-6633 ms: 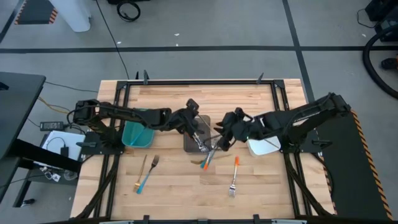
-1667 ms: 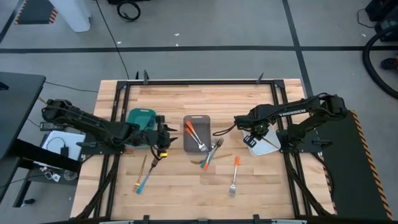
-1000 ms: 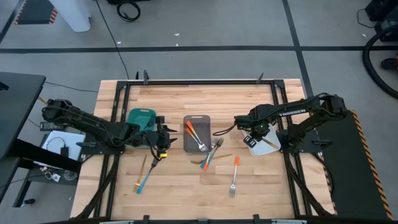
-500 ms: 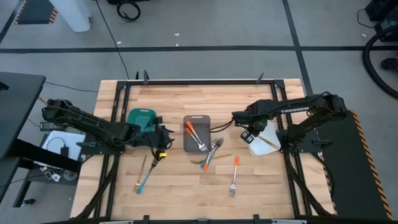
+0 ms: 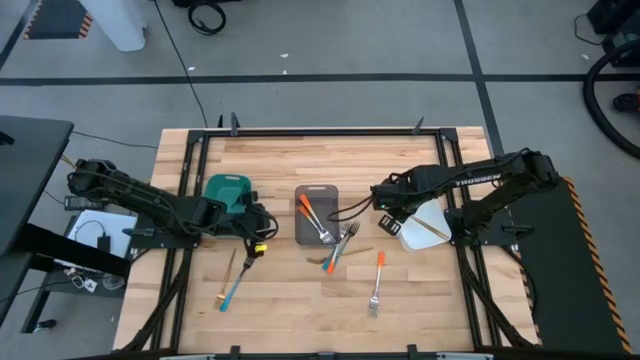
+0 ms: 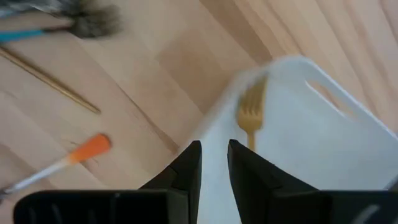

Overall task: Sort silverware by color (type)
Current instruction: Put the blue fork into the green bin

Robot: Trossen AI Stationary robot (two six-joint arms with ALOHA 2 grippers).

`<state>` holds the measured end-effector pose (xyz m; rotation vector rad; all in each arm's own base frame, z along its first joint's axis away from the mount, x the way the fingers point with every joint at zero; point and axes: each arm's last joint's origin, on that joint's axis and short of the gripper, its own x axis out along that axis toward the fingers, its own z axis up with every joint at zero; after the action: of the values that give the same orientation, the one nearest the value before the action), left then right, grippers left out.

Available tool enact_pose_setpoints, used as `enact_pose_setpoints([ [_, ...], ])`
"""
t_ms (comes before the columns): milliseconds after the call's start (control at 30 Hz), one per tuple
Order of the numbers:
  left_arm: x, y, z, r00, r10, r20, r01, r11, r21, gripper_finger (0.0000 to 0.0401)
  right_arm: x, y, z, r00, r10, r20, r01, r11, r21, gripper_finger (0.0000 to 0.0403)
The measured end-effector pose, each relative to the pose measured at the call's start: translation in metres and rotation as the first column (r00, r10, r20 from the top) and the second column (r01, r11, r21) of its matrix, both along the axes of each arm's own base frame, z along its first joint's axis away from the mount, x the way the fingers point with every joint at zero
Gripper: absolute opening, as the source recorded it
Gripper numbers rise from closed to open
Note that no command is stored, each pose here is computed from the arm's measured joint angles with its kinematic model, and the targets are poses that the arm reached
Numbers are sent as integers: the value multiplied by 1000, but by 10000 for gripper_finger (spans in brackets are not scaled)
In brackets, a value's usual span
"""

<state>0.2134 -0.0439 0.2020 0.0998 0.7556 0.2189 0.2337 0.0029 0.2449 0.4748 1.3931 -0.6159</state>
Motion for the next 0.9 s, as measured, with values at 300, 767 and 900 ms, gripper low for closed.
enact_pose_setpoints([
  [300, -1, -6, -1, 1000, 16, -1, -16, 979, -205, 164, 21, 20, 4, 963, 167, 212, -155, 985, -71, 85],
  [767, -18, -36, -7, 983, 156, -99, -183, 875, -449, 164, 43, 64, 20, 793, 366, 487, -249, 925, -289, 85],
  [900, -25, -46, -9, 972, 188, -140, -233, 835, -499, 164, 45, 72, 24, 759, 377, 531, -237, 919, -314, 85],
])
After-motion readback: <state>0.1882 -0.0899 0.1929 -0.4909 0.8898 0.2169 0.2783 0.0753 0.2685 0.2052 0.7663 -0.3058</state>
